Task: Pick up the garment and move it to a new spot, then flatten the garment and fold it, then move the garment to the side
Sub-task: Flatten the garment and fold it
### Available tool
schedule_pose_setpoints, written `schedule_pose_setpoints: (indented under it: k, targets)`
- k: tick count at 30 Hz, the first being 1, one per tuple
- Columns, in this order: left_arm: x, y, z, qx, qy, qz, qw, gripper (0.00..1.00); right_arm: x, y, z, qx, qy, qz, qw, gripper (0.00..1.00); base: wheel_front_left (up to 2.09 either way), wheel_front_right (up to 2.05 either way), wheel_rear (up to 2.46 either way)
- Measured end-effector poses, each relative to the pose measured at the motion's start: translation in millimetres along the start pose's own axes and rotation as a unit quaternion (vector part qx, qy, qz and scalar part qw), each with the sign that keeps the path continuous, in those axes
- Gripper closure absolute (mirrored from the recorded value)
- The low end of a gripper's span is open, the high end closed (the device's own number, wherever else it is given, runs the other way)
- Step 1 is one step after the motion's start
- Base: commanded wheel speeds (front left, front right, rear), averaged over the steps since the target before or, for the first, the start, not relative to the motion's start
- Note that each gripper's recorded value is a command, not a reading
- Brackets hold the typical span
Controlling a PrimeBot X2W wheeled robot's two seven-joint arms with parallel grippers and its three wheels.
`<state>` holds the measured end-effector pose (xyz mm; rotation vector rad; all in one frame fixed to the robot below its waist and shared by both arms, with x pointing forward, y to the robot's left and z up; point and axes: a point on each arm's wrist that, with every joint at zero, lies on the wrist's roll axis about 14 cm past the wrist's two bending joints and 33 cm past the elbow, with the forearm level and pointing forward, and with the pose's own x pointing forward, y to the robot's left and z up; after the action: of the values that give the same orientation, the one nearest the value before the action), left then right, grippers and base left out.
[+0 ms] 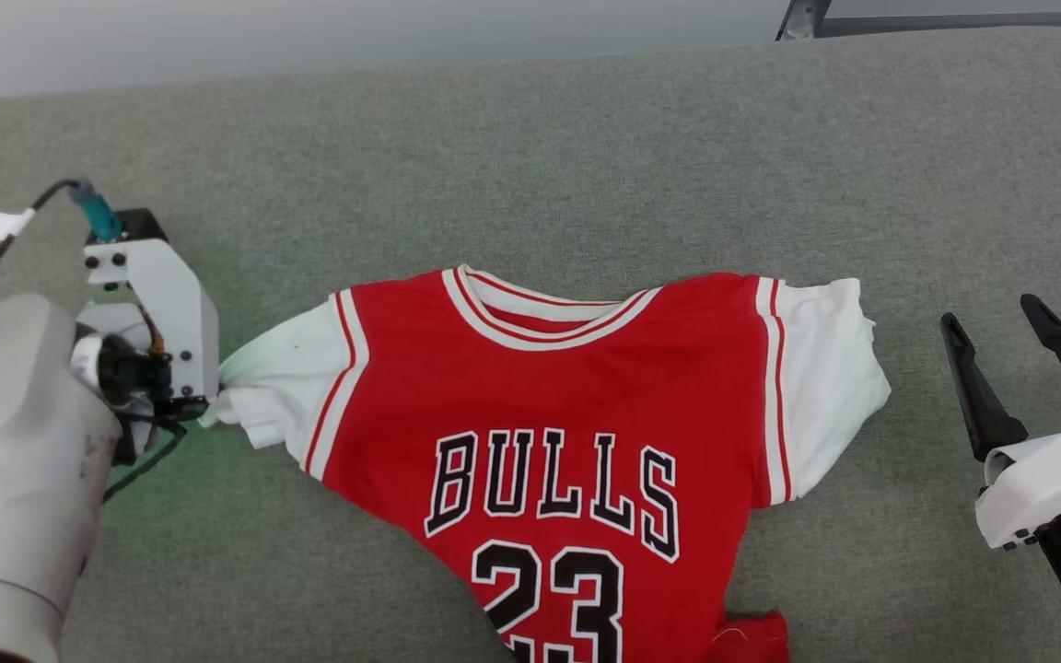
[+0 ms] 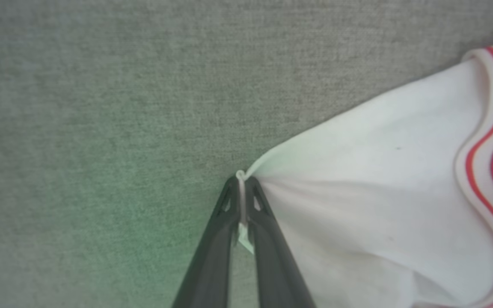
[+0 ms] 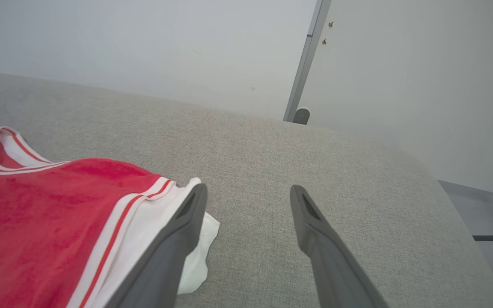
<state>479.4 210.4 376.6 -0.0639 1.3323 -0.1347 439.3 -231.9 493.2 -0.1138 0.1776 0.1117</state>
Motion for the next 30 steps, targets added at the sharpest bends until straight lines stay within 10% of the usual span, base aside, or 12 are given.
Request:
schedule_pose_setpoints:
  k: [11,30]
  targets:
    - [0.3,-5.6,0.8,0.013,-0.017,-0.012,1.0,1.0,13.1,10.4,-25.2,0.031,0.121,0.038,0.991,0.0,0.0,0.0,0.0]
    - [3.6,-10.3,4.2,0.013,-0.038,-0.024,0.999,1.0,44.8,35.6,-90.4,0.049,0.387,0.109,0.914,0.0,0.0,0.0,0.0]
